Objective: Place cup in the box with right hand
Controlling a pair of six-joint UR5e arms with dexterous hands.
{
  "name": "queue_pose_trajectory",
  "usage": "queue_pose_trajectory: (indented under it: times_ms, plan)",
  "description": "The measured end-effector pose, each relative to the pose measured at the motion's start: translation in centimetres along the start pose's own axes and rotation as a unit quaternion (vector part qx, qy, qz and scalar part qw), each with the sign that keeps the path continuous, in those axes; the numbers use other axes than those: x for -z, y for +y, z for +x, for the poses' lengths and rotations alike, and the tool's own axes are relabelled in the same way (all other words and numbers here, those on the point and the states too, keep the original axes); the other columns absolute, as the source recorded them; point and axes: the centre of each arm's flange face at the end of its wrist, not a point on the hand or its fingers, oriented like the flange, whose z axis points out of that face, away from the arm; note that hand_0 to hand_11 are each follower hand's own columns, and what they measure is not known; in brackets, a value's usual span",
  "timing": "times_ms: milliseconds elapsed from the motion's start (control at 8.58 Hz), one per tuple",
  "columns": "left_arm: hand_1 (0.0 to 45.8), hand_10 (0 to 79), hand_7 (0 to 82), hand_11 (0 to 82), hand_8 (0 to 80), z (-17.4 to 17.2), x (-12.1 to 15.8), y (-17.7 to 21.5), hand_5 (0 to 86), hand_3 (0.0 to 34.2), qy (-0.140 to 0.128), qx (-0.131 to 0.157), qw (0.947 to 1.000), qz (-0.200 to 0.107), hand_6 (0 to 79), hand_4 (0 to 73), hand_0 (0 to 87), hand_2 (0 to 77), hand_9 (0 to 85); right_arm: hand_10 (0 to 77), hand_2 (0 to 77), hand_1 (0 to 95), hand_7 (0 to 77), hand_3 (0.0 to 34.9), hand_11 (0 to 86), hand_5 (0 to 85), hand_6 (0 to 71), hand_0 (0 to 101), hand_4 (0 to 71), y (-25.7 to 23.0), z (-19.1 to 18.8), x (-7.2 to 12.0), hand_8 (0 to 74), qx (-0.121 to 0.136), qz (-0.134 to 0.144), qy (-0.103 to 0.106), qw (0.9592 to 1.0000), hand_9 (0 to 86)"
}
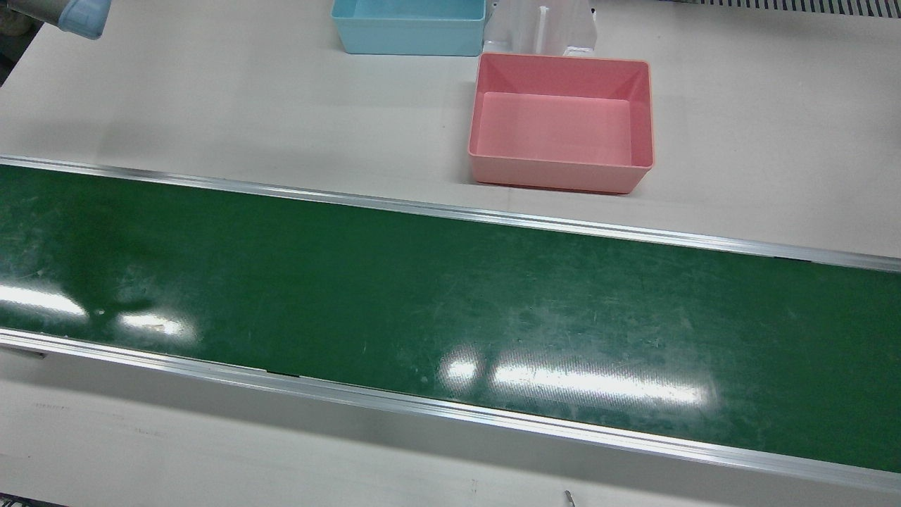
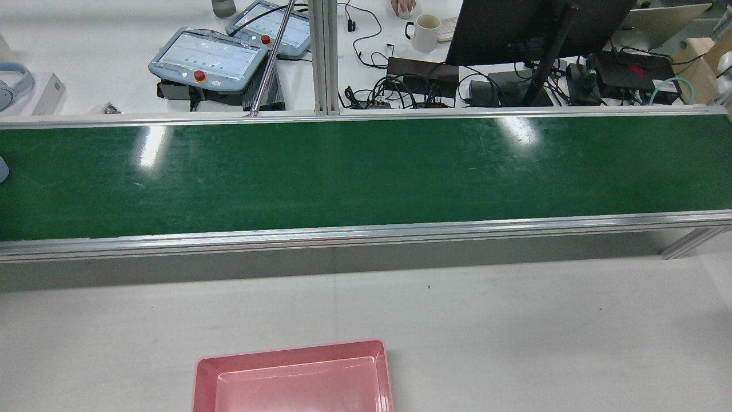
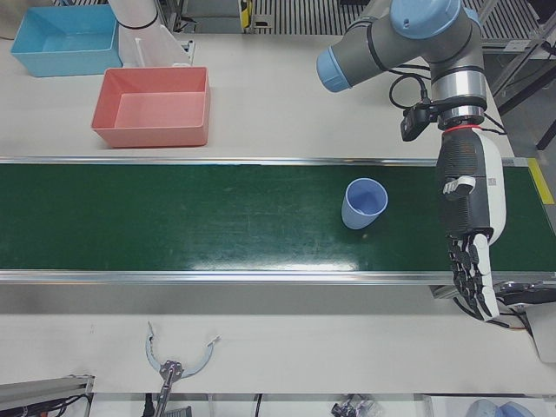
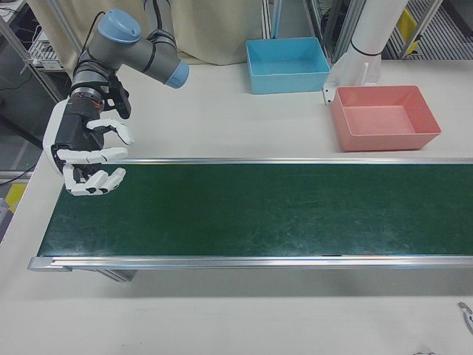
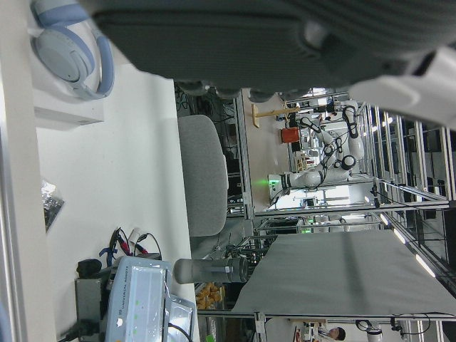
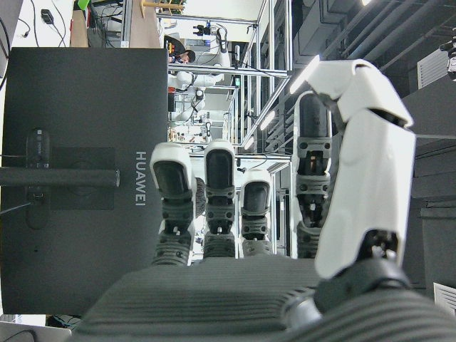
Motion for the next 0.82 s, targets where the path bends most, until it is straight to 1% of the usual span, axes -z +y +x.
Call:
queue_pose_trajectory:
  times_ms: [466,583,816]
  plan:
    - [0.5,0.0,0.0,0.0,0.0,0.0,0.01,0.01,0.0,0.0,0.0,0.0,1.0,0.0,0.0,0.0,0.0,0.5,0.5,42.5,31.1,22.9,69.3,0.0,61.1,12.0,20.7,56,51.8,-0.1,-0.01,0.03,36.0,0.0,0.001,-0.001,1.0,52.9]
    - [0.5,0.0,0.0,0.0,0.0,0.0,0.01,0.01,0.0,0.0,0.0,0.0,1.0,0.0,0.0,0.0,0.0,0.5,0.5,44.2,31.1,22.9,69.3,0.0,62.2,12.0,20.7,56,51.8,-0.11,-0.01,0.03,36.0,0.001,0.001,-0.001,1.0,52.4]
    - [0.5,0.0,0.0,0.0,0.0,0.03,0.02,0.01,0.0,0.0,0.0,0.0,1.0,0.0,0.0,0.0,0.0,0.5,0.5,44.2,31.1,22.9,69.8,0.0,62.2,12.0,20.7,56,51.8,-0.11,-0.01,0.03,36.0,0.001,0.001,-0.001,1.0,52.9]
